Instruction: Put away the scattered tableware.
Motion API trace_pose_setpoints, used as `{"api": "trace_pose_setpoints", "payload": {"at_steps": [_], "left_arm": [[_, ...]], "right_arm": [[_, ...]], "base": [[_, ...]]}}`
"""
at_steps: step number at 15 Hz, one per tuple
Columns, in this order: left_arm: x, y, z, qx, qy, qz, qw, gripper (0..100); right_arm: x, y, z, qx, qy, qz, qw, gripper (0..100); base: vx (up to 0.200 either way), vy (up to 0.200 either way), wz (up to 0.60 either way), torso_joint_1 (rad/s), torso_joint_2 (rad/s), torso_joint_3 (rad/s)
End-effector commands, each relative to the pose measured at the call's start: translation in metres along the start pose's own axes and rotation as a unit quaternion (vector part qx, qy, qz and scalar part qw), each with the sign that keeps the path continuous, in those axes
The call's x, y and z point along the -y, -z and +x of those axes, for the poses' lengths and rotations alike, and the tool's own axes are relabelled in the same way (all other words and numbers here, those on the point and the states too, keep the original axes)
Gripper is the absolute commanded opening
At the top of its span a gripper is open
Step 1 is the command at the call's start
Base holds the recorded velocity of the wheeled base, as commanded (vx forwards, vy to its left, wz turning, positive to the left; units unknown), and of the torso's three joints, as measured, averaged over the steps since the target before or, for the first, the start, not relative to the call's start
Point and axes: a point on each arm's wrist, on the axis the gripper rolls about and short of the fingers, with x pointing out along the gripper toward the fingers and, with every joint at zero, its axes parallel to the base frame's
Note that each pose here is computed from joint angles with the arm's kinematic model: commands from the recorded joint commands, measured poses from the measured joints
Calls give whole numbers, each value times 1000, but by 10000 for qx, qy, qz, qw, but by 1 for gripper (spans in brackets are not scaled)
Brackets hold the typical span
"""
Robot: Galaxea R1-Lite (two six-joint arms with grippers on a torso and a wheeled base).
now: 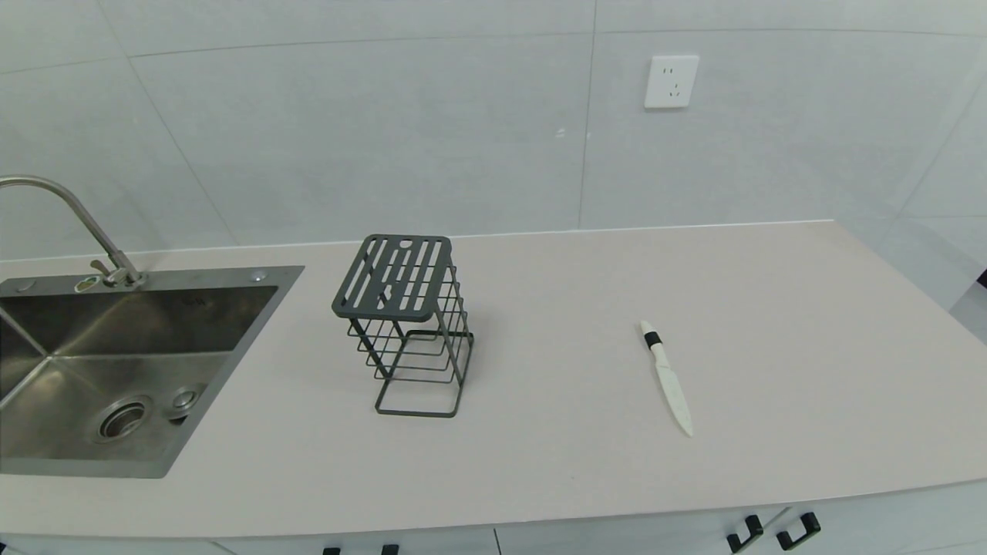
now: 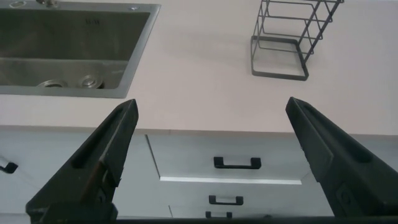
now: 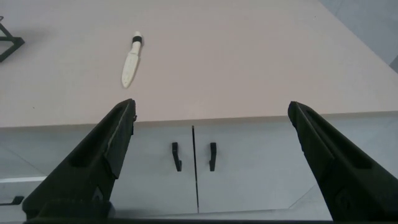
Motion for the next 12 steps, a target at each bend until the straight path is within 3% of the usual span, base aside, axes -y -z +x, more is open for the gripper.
{"api": "trace_pose_setpoints", "payload": {"at_steps": [1, 4, 12], "left_arm": [[0, 0, 0, -4, -4, -2, 10000, 100], [0, 0, 0, -4, -4, -2, 10000, 100], [0, 0, 0, -5, 4, 14, 10000, 100]], "right_arm": [[0, 0, 0, 2, 1, -2, 10000, 100], [0, 0, 0, 2, 1, -2, 10000, 100], [0, 0, 0, 2, 9, -2, 10000, 100]], "base": [[0, 0, 0, 0, 0, 0], [0, 0, 0, 173, 1, 183], [0, 0, 0, 311, -52, 248]]}}
